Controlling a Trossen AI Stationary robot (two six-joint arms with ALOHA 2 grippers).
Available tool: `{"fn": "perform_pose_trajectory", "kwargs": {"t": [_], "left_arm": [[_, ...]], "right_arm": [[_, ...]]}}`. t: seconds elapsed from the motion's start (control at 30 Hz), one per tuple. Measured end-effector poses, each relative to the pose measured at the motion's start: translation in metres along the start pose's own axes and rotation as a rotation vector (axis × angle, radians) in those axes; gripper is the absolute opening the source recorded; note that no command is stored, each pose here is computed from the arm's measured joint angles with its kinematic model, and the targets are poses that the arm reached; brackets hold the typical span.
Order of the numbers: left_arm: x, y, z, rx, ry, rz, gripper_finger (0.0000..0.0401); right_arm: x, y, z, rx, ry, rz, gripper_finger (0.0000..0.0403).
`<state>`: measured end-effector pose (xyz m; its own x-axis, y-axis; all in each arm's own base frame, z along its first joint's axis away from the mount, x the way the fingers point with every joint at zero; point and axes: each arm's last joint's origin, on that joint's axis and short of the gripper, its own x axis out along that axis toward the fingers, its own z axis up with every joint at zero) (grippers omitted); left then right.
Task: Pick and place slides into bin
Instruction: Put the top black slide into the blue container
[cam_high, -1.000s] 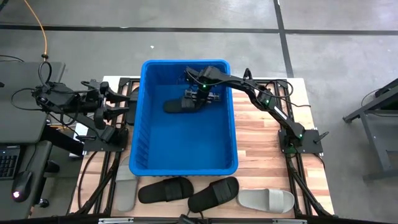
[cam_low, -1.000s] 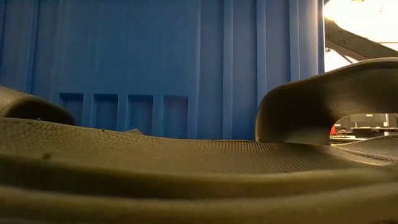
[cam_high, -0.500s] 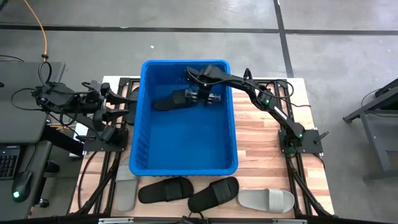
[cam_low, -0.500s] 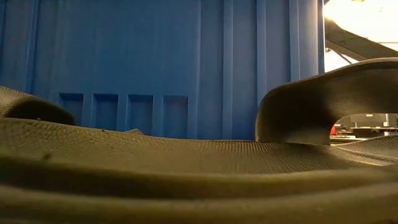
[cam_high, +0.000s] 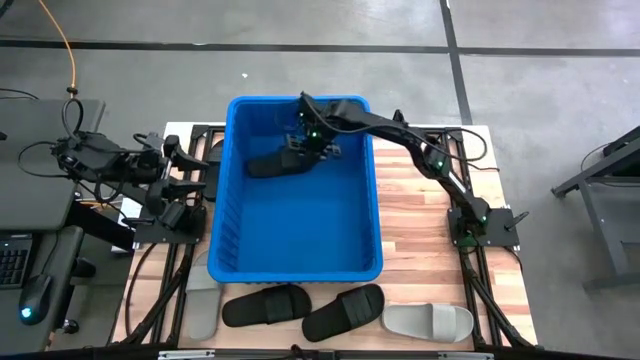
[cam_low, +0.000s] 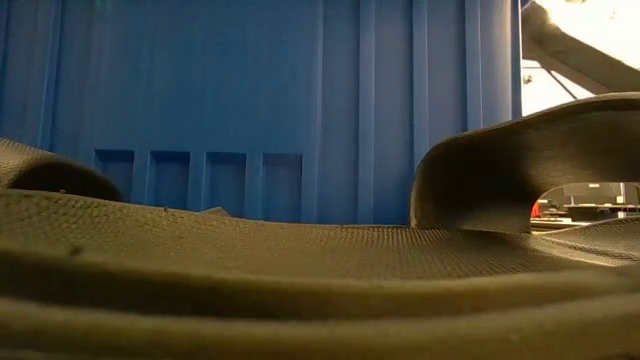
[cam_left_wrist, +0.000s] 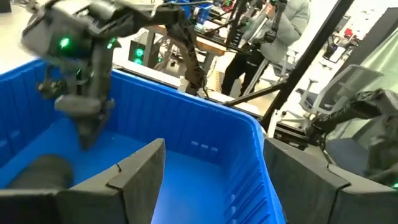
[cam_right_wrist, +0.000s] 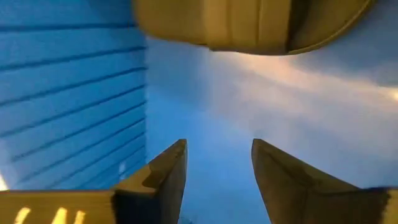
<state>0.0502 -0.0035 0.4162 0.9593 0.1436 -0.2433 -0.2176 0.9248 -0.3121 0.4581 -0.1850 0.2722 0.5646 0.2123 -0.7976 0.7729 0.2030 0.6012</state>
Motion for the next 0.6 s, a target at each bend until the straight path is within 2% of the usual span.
{"fn": "perform_pose_trajectory", "kwargs": {"t": [0.1, 0.3, 0.4, 0.47, 0.6], "left_arm": [[0.000, -0.001, 0.002, 0.020, -0.017, -0.010, 0.0262], [-0.001, -0.007, 0.009, 0.026, -0.068, -0.122, 0.0262], [0.007, -0.010, 0.010, 0.072, -0.067, -0.063, 0.0262], [0.015, -0.010, 0.005, 0.166, -0.018, 0.011, 0.0262], [0.020, -0.007, -0.002, 0.287, 0.099, 0.125, 0.0262]], "right_arm": [[-0.026, 0.015, -0.014, -0.077, -0.036, 0.046, 0.0167], [-0.075, 0.040, -0.046, -0.297, -0.120, 0.143, 0.0167], [-0.102, 0.044, -0.062, -0.340, -0.136, 0.166, 0.0167], [-0.117, 0.047, -0.073, -0.347, -0.159, 0.168, 0.0167], [-0.143, 0.054, -0.095, -0.454, -0.269, 0.155, 0.0167]]}}
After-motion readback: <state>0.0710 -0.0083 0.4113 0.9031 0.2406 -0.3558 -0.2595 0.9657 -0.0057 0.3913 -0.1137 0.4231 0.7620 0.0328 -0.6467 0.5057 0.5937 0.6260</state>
